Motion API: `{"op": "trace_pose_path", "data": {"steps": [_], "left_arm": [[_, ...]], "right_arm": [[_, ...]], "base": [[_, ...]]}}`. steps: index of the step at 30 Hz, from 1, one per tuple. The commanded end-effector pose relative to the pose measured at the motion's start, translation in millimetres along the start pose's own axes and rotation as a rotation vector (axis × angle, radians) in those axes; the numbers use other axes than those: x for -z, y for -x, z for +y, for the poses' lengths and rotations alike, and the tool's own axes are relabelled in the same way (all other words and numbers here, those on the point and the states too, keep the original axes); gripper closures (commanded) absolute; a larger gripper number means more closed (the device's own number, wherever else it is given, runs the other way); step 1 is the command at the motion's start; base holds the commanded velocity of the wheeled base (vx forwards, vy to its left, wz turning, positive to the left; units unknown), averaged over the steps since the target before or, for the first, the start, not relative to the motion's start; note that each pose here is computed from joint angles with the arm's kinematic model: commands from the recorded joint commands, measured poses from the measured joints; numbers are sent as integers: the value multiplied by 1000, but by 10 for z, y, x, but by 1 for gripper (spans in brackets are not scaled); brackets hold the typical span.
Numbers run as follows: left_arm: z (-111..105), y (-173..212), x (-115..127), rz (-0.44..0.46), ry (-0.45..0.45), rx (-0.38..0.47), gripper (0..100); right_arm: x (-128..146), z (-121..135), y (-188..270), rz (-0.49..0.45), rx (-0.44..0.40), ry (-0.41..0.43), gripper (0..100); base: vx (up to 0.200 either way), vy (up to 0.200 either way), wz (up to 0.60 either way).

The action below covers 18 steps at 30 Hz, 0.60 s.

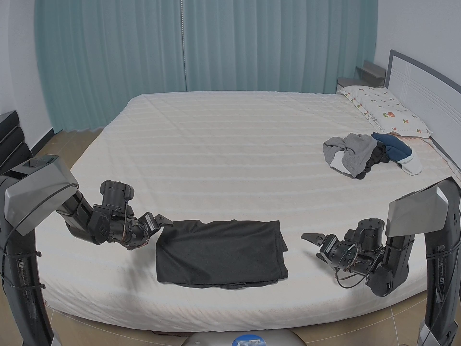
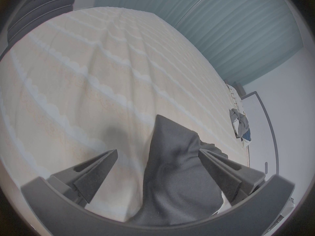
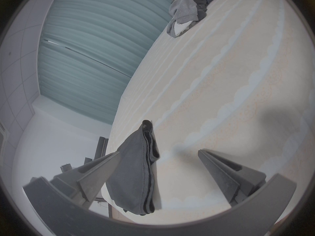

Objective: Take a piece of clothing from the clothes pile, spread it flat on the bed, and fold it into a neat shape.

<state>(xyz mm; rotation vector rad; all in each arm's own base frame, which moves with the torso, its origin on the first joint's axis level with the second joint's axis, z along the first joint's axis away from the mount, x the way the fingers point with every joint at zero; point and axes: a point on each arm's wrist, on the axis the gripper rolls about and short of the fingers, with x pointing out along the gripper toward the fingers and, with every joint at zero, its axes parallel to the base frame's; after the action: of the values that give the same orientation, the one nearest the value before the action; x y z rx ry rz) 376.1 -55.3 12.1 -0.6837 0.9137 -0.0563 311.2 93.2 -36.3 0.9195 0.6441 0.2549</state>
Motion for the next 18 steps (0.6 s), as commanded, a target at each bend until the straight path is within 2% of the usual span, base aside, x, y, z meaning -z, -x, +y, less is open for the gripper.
{"op": "trace_pose_path", "data": {"steps": [1,3,6,8,9,10,12,13,14,16,18], "left_arm": [[6,107,-83,-35,1,6,0],[21,175,-113,-48,-19,-1,0],[-37,311,-142,-111,-39,-30,0],[-134,482,-201,-200,-52,-57,0],[-134,482,-201,-200,-52,-57,0],[-219,612,-264,-258,-59,-50,0],[-261,698,-286,-287,-63,-45,0],[-290,784,-300,-313,-61,-43,0],[-290,784,-300,-313,-61,-43,0],[-329,1095,-279,-397,-46,-57,0],[-366,1318,-258,-452,-49,-38,0]], "right_arm": [[55,-37,-42,12,13,26,0],[70,-36,-50,15,13,40,0],[37,16,-63,2,-6,61,0],[-31,129,-20,-27,-31,116,0],[-31,129,-20,-27,-31,116,0],[-112,253,52,-64,-47,185,0],[-176,363,133,-112,-41,245,0],[-214,425,180,-150,-29,271,0],[-214,425,180,-150,-29,271,0],[-273,592,405,-259,13,309,0],[-290,695,616,-306,18,360,0]], "base": [[0,0,0],[0,0,0],[0,0,0],[0,0,0],[0,0,0],[0,0,0],[0,0,0],[0,0,0],[0,0,0],[0,0,0],[0,0,0]]}}
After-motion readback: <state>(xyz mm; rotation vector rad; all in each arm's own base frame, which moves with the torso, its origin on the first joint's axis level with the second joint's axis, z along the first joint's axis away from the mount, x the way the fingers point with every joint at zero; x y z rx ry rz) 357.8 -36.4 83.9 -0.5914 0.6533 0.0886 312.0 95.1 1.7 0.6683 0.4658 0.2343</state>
